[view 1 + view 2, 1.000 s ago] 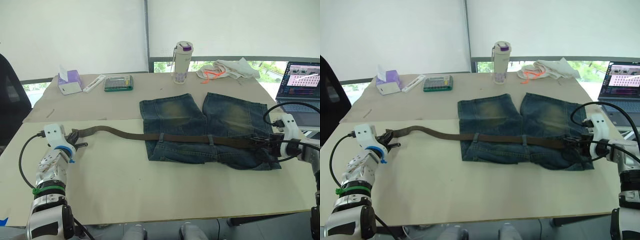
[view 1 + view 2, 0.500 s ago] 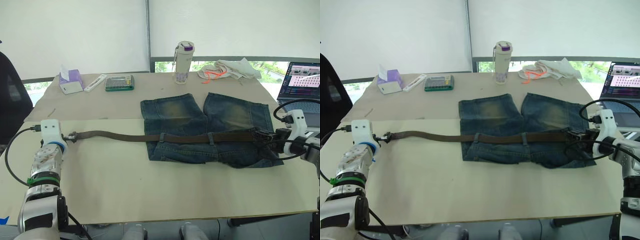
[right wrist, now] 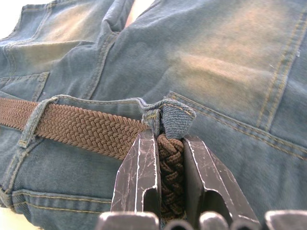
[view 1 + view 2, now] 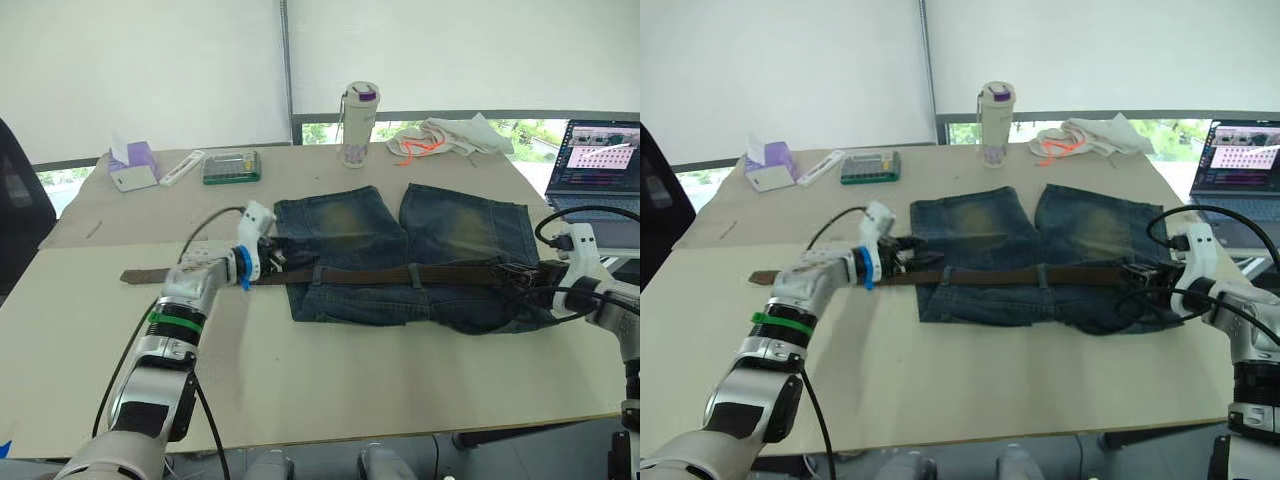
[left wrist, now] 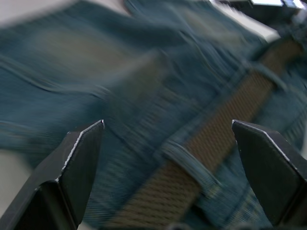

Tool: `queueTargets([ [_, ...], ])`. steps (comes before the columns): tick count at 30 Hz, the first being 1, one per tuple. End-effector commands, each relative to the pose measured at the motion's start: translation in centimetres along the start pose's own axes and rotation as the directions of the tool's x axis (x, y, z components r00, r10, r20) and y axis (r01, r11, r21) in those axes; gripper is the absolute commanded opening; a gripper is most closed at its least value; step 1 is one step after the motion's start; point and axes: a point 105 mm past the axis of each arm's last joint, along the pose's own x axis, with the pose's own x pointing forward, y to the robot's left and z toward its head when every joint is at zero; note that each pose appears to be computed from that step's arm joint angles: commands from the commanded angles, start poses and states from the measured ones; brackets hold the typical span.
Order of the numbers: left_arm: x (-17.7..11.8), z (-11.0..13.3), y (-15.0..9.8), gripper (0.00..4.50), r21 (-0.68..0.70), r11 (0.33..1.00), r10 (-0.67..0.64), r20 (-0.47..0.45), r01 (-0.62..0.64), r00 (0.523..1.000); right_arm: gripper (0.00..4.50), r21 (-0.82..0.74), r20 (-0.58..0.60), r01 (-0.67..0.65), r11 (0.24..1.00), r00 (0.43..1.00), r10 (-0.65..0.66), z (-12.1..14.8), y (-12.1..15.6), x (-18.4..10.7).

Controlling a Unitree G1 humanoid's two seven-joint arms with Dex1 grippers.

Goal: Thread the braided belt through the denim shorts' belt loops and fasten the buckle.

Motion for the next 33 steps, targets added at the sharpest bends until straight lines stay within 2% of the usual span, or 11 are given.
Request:
queueTargets([
  [1,0.8,-0.4,0.1,4.50,0.077,0.997,-0.028,-0.067,0.033,0.997,0.22,-0.023,0.079,-0.009,1.000,0.997,0.011,1.8,0.6,-0.9],
  [3,1.1,-1.3,-0.1,4.50,0.073,0.995,-0.062,-0.110,0.070,0.992,0.22,-0.022,0.084,-0.003,1.000,0.996,0.005,1.8,0.7,-1.1],
  [6,1.5,-2.3,-0.1,3.76,0.092,0.992,-0.071,-0.150,0.086,0.986,0.22,-0.020,0.095,0.004,1.000,0.995,-0.003,1.8,0.8,-1.5],
  [9,2.1,-1.5,-0.4,2.75,0.100,0.989,-0.098,-0.092,0.107,0.991,0.22,-0.016,0.100,0.012,1.000,0.995,-0.011,1.6,0.9,-1.7],
  [12,2.5,-0.1,-0.9,1.75,0.007,0.991,-0.135,0.023,0.134,0.991,0.22,-0.008,0.096,0.020,1.000,0.995,-0.020,1.2,0.8,-1.8],
  [17,2.3,0.0,0.2,0.08,-0.001,0.998,-0.068,0.063,0.068,0.996,0.22,-0.004,0.101,0.011,1.000,0.995,-0.010,1.0,1.1,-1.2],
  [23,2.3,1.3,2.3,0.00,0.090,0.990,0.103,0.085,-0.111,0.991,0.22,-0.028,0.108,-0.040,0.999,0.993,0.043,1.0,2.5,1.7],
  [24,2.3,2.0,3.1,0.00,0.155,0.969,0.181,0.087,-0.193,0.980,0.22,-0.044,0.120,-0.025,0.999,0.992,0.030,1.2,2.5,2.9],
  [26,2.3,3.0,4.0,0.00,0.245,0.928,0.265,0.095,-0.281,0.959,0.22,-0.083,0.130,-0.005,0.997,0.991,0.016,1.4,2.6,4.6],
  [31,2.0,6.8,5.0,0.00,0.224,0.875,0.387,0.210,-0.429,0.898,0.22,-0.172,0.235,0.055,0.983,0.972,-0.014,4.1,2.7,8.1],
  [33,1.6,8.5,5.3,0.00,0.234,0.847,0.417,0.264,-0.477,0.870,0.22,-0.196,0.338,0.105,0.975,0.940,-0.033,6.1,2.5,8.6],
])
